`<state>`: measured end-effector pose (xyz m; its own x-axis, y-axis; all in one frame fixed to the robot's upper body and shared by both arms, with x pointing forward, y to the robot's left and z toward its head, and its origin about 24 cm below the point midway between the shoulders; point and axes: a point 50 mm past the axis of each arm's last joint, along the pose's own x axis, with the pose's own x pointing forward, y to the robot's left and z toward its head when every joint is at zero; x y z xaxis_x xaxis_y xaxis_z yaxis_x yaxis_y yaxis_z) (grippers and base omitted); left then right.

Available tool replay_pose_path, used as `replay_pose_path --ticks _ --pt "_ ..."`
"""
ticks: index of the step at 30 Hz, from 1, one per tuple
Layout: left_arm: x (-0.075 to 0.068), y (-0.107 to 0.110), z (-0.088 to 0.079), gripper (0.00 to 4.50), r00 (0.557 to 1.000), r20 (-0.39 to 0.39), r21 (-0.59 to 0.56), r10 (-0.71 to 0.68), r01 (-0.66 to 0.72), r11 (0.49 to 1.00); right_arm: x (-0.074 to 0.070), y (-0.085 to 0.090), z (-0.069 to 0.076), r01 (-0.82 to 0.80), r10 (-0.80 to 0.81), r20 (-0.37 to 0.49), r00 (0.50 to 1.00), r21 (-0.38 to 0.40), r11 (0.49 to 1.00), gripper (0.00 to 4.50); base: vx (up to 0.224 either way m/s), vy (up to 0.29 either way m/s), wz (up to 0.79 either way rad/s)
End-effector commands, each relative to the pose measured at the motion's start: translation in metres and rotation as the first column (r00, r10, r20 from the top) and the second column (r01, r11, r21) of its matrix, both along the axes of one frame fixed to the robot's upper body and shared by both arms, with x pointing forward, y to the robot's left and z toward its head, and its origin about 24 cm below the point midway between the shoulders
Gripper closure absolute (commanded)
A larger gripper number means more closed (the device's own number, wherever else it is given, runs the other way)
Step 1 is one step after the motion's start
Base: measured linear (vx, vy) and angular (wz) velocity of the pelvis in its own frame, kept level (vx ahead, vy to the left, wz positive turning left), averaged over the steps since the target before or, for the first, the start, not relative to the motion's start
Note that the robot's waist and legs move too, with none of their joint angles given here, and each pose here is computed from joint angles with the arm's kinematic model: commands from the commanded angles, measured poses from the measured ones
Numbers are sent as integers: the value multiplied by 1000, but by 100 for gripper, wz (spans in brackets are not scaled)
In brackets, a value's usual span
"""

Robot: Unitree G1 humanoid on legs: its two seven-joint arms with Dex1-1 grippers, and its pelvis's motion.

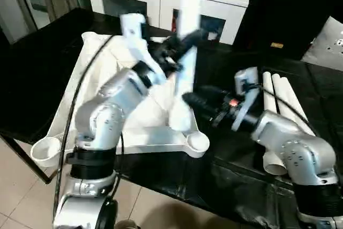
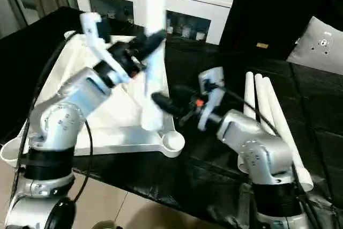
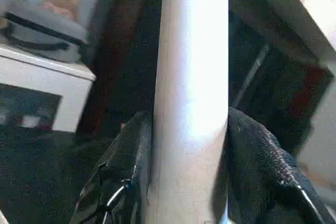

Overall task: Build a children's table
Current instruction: Pick table leg

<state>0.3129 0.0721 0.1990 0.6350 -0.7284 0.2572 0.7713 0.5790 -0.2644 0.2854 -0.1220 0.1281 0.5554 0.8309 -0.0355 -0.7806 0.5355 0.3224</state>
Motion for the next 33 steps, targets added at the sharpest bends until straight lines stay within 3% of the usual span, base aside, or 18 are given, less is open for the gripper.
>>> replay_pose_path --ticks 1,4,6,10,23,25,33 --pt "-9 -9 5 273 996 55 29 -73 72 997 0 1 3 -34 35 6 999 -23 999 13 0 0 0" --pt "-12 -12 6 273 992 76 41 -102 99 994 -1 3 4 -64 64 7 998 -29 998 13 0 0 0" --pt "-16 -14 7 273 987 92 50 -135 130 990 -1 4 3 -84 84 2 996 -25 996 50 0 0 0" --pt "-20 -16 8 273 979 115 44 -166 162 986 -3 7 1 -123 123 -10 992 -20 992 64 0 0 0" --pt "-26 -21 12 273 963 155 29 -221 219 975 -7 11 -5 -165 167 -65 984 35 986 185 0 0 0" --pt "-27 -22 13 273 960 160 25 -230 229 973 -7 12 -7 -167 170 -73 983 43 985 221 0 0 0" --pt "-30 -24 11 273 951 161 40 -262 259 965 -8 12 -6 -168 172 -73 982 69 983 252 0 0 0"
